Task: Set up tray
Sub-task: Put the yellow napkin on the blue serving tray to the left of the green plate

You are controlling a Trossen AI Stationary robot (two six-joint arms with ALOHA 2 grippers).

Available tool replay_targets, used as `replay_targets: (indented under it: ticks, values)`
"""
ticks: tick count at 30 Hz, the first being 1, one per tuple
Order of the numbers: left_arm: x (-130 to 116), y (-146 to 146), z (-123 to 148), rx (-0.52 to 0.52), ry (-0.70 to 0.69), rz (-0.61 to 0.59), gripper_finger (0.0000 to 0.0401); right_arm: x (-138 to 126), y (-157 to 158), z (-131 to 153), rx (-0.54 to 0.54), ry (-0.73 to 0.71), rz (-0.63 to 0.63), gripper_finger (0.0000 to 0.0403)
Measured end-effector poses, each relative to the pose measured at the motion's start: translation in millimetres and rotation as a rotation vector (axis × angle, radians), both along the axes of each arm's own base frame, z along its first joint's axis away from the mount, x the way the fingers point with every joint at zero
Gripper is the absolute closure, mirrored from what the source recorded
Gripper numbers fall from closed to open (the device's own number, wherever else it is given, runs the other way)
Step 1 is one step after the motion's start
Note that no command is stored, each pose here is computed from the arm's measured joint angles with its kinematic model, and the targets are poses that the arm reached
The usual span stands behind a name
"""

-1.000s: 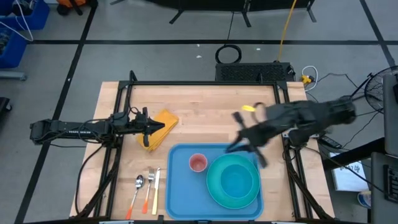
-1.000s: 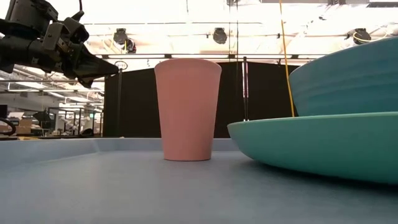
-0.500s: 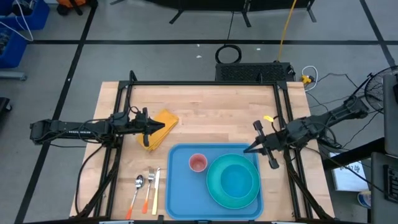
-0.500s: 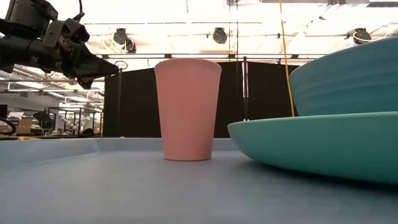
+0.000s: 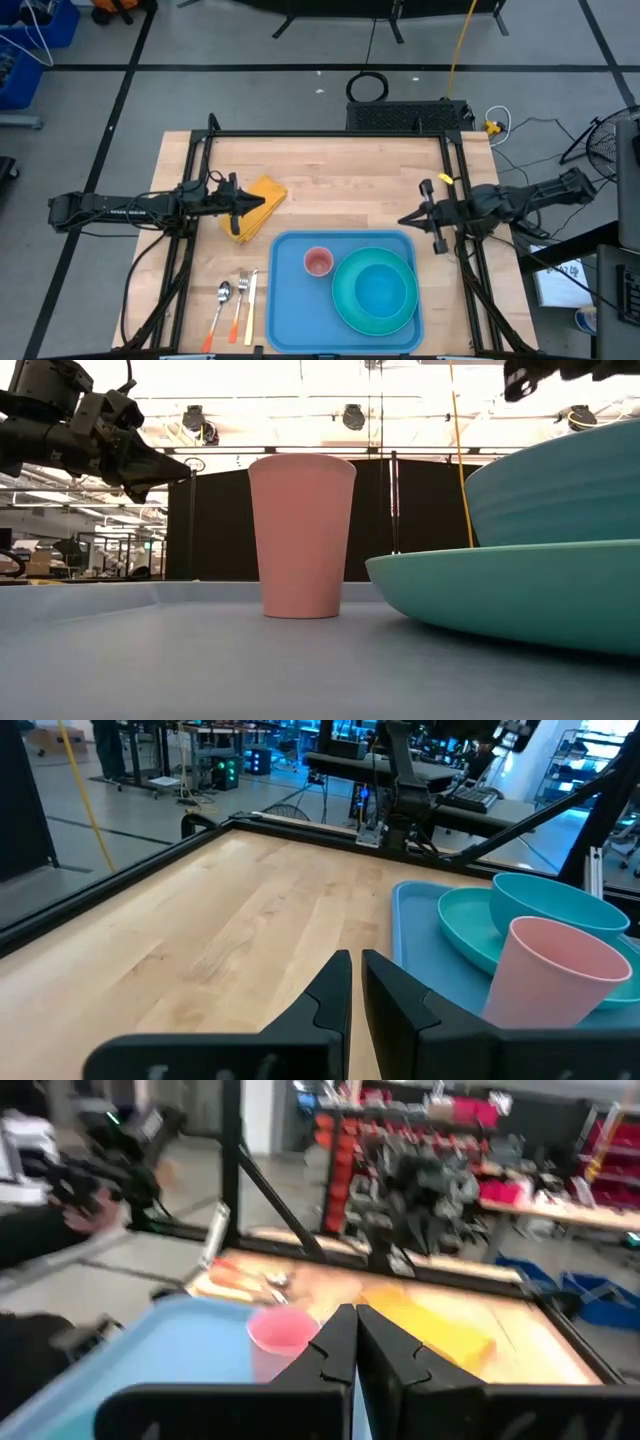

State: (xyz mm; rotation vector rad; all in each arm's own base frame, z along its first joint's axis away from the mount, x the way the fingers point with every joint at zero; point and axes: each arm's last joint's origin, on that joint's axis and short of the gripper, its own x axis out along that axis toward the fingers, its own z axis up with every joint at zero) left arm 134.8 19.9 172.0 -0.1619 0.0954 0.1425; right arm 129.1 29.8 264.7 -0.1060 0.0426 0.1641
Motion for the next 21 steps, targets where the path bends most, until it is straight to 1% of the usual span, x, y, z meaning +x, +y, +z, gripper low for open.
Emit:
replay_targets:
  ticks: [6, 8, 10, 13, 15, 17, 20, 21]
  values:
    - [-0.3, 1.8, -0.1, 0.006, 0.002, 0.064, 0.037, 4.3, -8.4, -29.4, 0.001, 0.049, -0.068, 0.0403]
    - [-0.9, 3.6, -1.5, -0.009, 0.014, 0.129, 0.037, 4.9, -9.9, -39.6, -0.007, 0.044, -0.079, 0.0403]
    - [-2.3, 5.9, -6.1, -0.05, 0.051, 0.221, 0.037, 5.4, -12.0, -48.0, -0.015, 0.033, -0.094, 0.0403]
    - [-4.7, 10.8, -9.4, -0.116, 0.148, 0.35, 0.0371, 5.6, -15.8, -56.4, -0.03, 0.032, -0.122, 0.0403]
    - [-3.7, 15.5, -1.7, -0.15, 0.189, 0.418, 0.037, 5.8, -19.1, -57.7, -0.031, 0.039, -0.146, 0.0403]
    - [-0.4, 20.7, 9.6, -0.17, 0.243, 0.46, 0.0371, 6.0, -22.1, -57.8, -0.03, 0.041, -0.168, 0.0403]
    - [10.4, 30.5, 31.8, -0.186, 0.347, 0.49, 0.037, 6.1, -25.8, -57.7, -0.051, 0.04, -0.191, 0.0403]
    - [15.2, 34.7, 38.7, -0.195, 0.4, 0.495, 0.037, 6.2, -26.8, -57.8, -0.057, 0.039, -0.198, 0.0403]
